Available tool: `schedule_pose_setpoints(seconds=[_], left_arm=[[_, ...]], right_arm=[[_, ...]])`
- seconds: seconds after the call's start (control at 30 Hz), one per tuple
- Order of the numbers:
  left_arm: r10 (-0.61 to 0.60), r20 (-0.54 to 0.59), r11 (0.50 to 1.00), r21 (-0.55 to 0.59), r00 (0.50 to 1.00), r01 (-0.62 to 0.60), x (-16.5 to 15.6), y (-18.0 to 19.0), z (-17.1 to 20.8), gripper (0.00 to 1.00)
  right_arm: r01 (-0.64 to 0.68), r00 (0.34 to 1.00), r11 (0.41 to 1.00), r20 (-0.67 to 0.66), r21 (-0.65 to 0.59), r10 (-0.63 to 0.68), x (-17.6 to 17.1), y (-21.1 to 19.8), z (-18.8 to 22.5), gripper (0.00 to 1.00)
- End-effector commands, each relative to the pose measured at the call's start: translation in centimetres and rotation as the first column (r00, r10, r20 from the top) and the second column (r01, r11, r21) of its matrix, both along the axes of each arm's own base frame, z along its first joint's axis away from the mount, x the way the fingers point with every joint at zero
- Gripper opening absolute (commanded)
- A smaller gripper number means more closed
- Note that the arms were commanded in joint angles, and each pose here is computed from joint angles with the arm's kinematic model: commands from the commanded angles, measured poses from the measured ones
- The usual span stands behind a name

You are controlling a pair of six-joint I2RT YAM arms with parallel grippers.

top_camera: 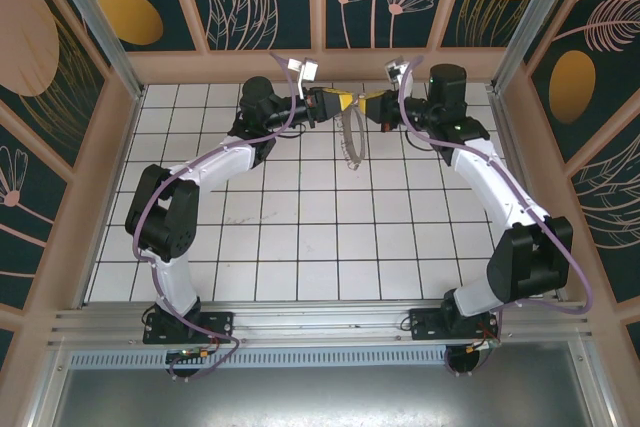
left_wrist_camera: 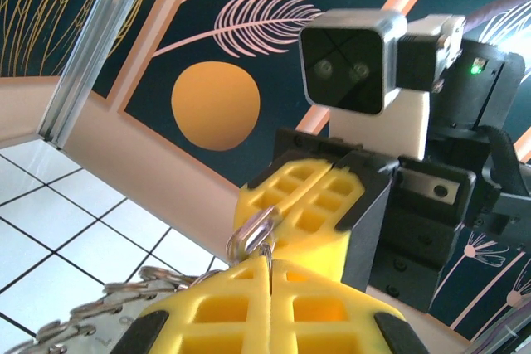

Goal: Put the keys on the keyring

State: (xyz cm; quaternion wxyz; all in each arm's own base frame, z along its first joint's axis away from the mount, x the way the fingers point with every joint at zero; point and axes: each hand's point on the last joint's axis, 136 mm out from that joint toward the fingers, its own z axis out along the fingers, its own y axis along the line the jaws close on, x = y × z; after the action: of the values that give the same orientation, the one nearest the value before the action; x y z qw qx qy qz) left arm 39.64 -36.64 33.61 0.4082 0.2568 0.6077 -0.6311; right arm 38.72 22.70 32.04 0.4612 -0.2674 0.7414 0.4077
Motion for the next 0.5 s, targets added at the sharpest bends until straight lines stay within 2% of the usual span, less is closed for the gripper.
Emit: schedule_pose_setpoints(seconds=[0.0, 0.47], left_arm=[[-0.006, 0.065, 1.000, -0.024, 0.998, 0.008, -1.0, 0.4, 2.0, 0.00], [-0.008, 0.060, 1.000, -0.022, 0.998, 0.010, -0.9, 0.3, 1.7, 0.00]], right_arm=[[0.003, 1.000, 1.000, 0.025, -0.002, -0.003, -0.9, -0.1, 0.1, 0.00], [0.013, 0.997, 1.000, 0.077, -0.006, -0.013, -0.3, -0.2, 2.5, 0.00]])
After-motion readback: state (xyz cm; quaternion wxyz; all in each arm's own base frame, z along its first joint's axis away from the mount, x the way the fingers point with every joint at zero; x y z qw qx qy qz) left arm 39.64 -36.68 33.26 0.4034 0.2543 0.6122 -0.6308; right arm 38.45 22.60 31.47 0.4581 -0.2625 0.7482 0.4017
